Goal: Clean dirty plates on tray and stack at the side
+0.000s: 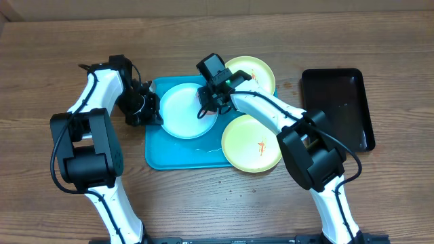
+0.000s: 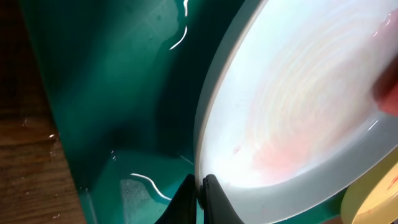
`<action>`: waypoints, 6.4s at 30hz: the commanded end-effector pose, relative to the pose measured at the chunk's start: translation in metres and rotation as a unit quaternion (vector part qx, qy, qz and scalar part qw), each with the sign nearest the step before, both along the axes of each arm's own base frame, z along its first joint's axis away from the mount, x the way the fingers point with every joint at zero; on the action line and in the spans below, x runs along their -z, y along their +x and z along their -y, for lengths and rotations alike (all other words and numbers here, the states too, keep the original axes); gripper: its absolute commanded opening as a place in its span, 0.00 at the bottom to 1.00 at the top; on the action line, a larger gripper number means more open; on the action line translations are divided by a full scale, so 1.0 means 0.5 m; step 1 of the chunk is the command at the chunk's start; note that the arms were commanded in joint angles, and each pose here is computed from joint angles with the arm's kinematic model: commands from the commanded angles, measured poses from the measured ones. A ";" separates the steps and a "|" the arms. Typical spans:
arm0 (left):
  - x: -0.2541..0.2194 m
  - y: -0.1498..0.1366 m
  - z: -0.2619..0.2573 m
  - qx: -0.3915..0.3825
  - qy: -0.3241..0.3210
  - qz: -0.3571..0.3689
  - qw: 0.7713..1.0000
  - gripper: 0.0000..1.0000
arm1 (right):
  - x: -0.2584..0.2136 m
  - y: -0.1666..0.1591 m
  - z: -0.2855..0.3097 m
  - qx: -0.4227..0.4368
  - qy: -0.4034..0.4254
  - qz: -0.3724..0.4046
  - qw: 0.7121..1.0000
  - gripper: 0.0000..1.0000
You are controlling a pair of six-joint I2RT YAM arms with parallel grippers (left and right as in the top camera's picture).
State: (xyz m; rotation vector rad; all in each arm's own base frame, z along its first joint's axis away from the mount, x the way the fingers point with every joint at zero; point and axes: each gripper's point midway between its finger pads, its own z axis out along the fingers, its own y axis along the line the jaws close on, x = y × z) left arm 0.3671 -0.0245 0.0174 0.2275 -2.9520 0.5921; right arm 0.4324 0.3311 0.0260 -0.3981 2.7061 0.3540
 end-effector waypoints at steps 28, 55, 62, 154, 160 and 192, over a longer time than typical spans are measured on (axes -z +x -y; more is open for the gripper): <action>-0.001 -0.003 0.002 0.037 -0.007 0.012 0.999 0.04 | 0.005 0.011 -0.065 -0.012 0.042 0.023 0.999 0.04; 0.000 0.008 0.001 0.032 -0.005 0.022 0.999 0.04 | 0.045 -0.208 -0.122 -0.103 0.027 -0.137 0.985 0.04; -0.011 0.025 -0.002 0.031 -0.003 0.035 0.999 0.04 | -0.020 -0.170 -0.074 -0.072 0.026 -0.144 0.987 0.04; -0.416 -0.029 -0.025 -0.151 0.476 0.348 0.793 0.04 | -0.378 -0.019 0.237 0.078 0.020 -0.081 0.993 0.04; -0.375 -0.037 -0.029 -0.146 0.482 0.339 0.795 0.04 | -0.378 -0.019 0.237 0.078 0.020 -0.080 0.993 0.04; -0.532 -0.059 0.049 -0.127 0.607 0.486 0.616 0.04 | -0.379 -0.018 0.237 0.080 0.021 -0.080 0.993 0.04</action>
